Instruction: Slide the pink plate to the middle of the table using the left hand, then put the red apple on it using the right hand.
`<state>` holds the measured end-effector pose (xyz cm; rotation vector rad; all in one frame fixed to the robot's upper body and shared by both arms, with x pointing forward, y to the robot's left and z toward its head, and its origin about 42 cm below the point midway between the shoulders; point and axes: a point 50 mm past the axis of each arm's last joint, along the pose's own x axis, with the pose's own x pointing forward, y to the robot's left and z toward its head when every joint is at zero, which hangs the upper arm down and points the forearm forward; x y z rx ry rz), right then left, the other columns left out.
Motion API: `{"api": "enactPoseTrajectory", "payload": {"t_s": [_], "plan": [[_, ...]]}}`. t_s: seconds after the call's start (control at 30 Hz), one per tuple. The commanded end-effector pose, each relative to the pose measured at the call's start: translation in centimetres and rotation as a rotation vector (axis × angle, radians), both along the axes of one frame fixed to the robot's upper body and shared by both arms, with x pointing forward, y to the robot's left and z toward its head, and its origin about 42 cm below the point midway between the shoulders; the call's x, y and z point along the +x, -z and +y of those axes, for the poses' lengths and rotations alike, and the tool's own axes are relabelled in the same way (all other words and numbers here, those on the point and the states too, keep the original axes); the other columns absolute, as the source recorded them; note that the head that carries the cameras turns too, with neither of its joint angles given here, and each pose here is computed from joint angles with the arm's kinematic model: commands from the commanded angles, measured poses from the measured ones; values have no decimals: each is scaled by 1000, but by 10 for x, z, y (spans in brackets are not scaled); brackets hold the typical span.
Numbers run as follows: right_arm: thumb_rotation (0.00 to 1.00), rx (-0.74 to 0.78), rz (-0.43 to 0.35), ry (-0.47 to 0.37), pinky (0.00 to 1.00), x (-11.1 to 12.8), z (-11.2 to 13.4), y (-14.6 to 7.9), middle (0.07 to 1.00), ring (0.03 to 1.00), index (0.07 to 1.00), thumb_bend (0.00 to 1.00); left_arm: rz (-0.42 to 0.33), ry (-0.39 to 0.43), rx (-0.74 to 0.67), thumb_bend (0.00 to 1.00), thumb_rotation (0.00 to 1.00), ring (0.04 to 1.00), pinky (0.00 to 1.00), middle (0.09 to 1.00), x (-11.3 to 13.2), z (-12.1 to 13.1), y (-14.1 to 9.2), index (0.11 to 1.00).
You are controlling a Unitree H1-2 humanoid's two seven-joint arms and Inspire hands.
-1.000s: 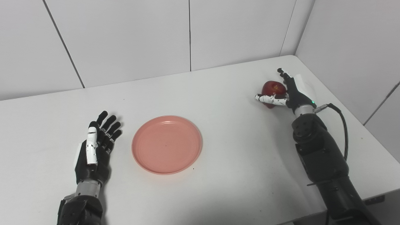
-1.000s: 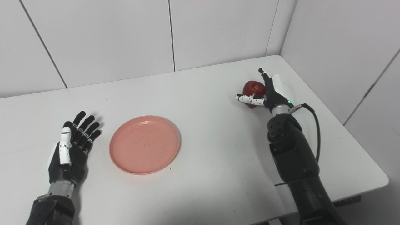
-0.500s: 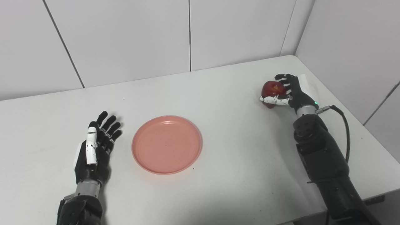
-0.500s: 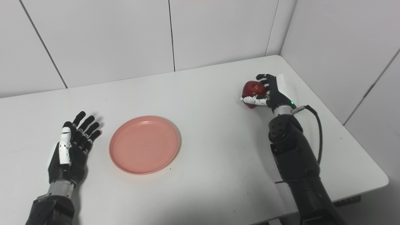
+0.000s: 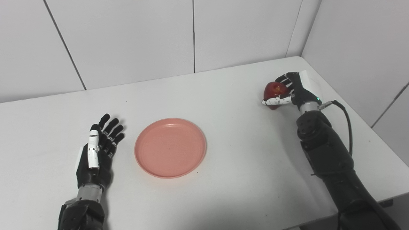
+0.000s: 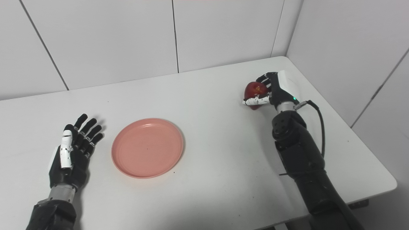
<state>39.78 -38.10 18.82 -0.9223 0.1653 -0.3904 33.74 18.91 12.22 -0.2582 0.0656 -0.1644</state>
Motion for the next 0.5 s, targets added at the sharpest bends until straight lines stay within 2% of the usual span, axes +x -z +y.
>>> {"api": "enactPoseTrajectory", "payload": {"t_s": [0.0, 0.27, 0.47], "plan": [[140, -33, -48, -11, 380, 9, 0, -16, 521, 456, 492, 548, 96, 2, -4, 398, 1000, 866, 874, 877, -10, 1, 17, 878], [134, -37, -71, 13, 320, 10, 7, -23, 494, 412, 486, 518, 95, 2, -5, 395, 1000, 869, 875, 880, -10, 0, 17, 881], [134, -51, -133, -8, 330, 1, 11, -39, 480, 417, 484, 518, 93, 4, 2, 396, 1000, 869, 873, 881, -10, -1, 18, 880]]}}
